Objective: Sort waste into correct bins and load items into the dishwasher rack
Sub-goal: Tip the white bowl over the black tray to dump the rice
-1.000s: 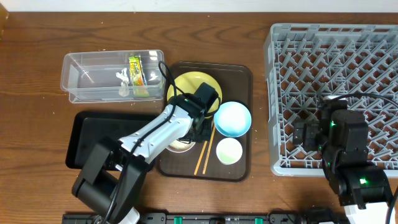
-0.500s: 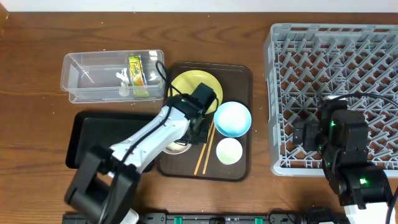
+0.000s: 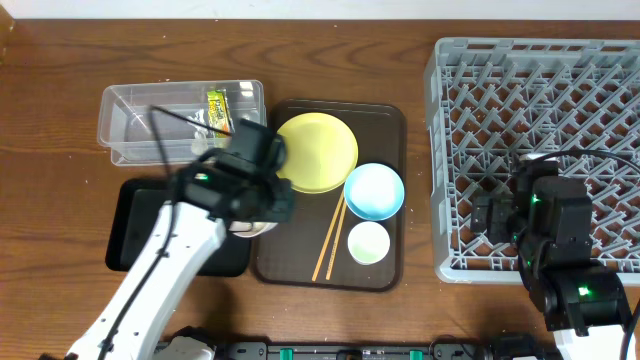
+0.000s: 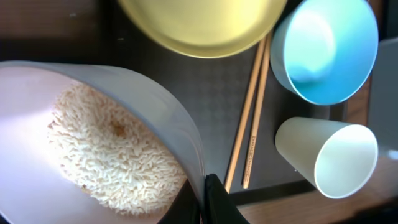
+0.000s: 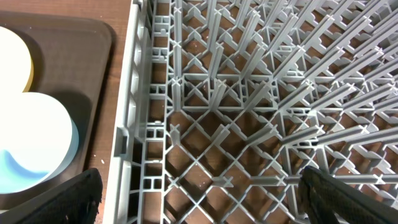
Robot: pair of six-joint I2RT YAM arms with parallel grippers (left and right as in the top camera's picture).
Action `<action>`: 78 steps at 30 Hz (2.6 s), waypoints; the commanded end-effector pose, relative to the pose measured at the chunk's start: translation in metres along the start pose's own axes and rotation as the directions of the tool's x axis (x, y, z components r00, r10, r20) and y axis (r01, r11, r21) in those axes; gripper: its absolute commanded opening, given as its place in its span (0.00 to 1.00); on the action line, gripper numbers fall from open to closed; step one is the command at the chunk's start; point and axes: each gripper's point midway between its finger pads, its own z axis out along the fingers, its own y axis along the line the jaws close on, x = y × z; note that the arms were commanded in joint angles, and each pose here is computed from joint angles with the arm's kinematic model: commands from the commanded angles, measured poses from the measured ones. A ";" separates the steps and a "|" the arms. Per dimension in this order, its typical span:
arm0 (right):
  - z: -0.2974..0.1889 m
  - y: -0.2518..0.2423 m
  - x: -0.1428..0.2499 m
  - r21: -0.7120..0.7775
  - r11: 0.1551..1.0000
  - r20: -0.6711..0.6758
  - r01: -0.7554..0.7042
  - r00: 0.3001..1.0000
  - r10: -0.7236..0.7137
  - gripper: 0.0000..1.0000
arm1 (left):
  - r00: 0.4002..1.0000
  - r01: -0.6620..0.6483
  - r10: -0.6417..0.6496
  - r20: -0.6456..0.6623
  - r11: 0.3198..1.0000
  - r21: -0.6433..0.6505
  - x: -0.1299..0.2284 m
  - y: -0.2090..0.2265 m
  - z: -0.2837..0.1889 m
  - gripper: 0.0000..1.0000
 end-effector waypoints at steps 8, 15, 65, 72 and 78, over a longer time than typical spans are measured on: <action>-0.005 -0.003 -0.008 0.005 1.000 0.018 -0.004 1.000 0.004 0.99 | 0.990 0.128 -0.140 0.002 0.910 0.395 -0.011 0.035 -0.020 0.06; -0.005 -0.003 -0.008 0.004 1.000 0.018 -0.004 1.000 0.004 0.99 | 0.965 0.227 -0.264 -0.001 0.827 0.515 -0.013 0.068 -0.014 0.06; -0.005 -0.003 -0.006 0.001 1.000 0.011 -0.003 1.000 0.003 0.99 | 0.815 0.471 -0.558 -0.155 0.483 0.738 -0.041 0.110 -0.004 0.06; -0.005 -0.003 -0.006 0.001 1.000 0.010 -0.003 1.000 0.003 0.99 | 0.834 0.274 -0.551 -0.003 0.410 0.870 -0.056 0.114 -0.039 0.06; -0.005 -0.003 -0.006 0.001 1.000 0.011 -0.003 1.000 0.003 0.99 | 0.810 0.249 -0.587 -0.006 0.335 0.909 -0.061 0.117 -0.054 0.06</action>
